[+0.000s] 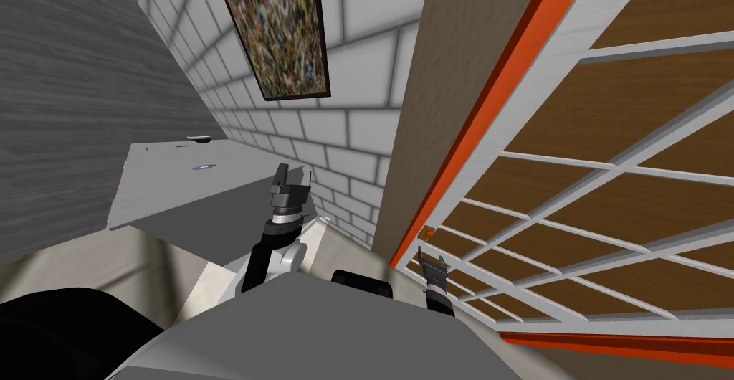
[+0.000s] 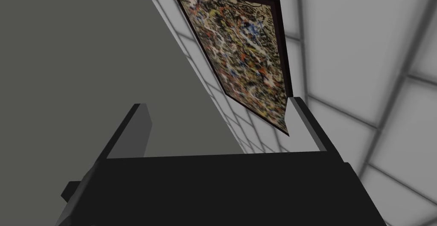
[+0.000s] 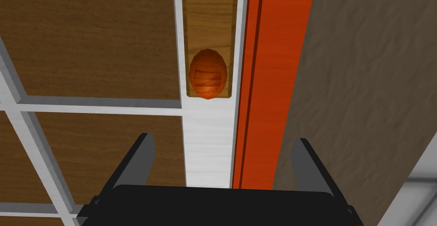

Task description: Pull the door open

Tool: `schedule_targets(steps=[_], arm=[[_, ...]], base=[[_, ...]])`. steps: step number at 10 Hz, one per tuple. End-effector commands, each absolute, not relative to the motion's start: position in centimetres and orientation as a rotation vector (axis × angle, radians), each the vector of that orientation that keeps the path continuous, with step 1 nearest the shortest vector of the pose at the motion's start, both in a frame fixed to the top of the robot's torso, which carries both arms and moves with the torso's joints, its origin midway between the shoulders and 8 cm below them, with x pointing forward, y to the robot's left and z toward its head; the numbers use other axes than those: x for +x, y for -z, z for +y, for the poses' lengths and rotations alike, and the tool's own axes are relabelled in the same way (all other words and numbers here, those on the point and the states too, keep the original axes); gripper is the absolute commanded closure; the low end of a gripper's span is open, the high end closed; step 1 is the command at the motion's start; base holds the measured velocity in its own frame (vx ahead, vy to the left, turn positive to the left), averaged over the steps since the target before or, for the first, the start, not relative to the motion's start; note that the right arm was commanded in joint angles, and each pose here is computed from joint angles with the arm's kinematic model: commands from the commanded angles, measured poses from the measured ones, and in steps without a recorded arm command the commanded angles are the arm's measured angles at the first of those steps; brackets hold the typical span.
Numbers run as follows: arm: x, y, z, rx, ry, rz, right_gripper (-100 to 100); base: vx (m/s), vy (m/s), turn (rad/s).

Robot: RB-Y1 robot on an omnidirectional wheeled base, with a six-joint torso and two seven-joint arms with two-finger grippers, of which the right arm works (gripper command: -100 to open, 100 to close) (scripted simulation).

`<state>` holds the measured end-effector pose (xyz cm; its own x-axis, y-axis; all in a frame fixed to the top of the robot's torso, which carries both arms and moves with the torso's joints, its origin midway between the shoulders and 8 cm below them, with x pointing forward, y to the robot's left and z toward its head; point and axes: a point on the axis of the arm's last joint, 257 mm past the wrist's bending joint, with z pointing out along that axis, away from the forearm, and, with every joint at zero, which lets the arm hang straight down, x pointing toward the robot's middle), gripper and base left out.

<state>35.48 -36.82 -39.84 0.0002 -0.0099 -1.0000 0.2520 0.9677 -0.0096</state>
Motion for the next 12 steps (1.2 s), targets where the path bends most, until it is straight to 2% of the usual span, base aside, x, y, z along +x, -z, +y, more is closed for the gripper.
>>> schedule_targets(steps=[1,5,10,11,12], arm=[[35.6,40.0,-38.4,0.208,0.224,1.559,-100],[36.0,40.1,-42.1,0.256,0.26,1.554,-100],[35.8,40.8,-43.4,0.288,0.272,1.563,-100],[35.8,40.8,-43.4,0.288,0.272,1.563,100],[35.8,40.8,-43.4,0.288,0.272,1.563,100]], base=[[0.086,0.016,0.129],[0.091,-0.019,0.122],[0.05,-0.016,0.057],[-0.013,0.01,-0.011],[-0.003,-0.006,-0.031]])
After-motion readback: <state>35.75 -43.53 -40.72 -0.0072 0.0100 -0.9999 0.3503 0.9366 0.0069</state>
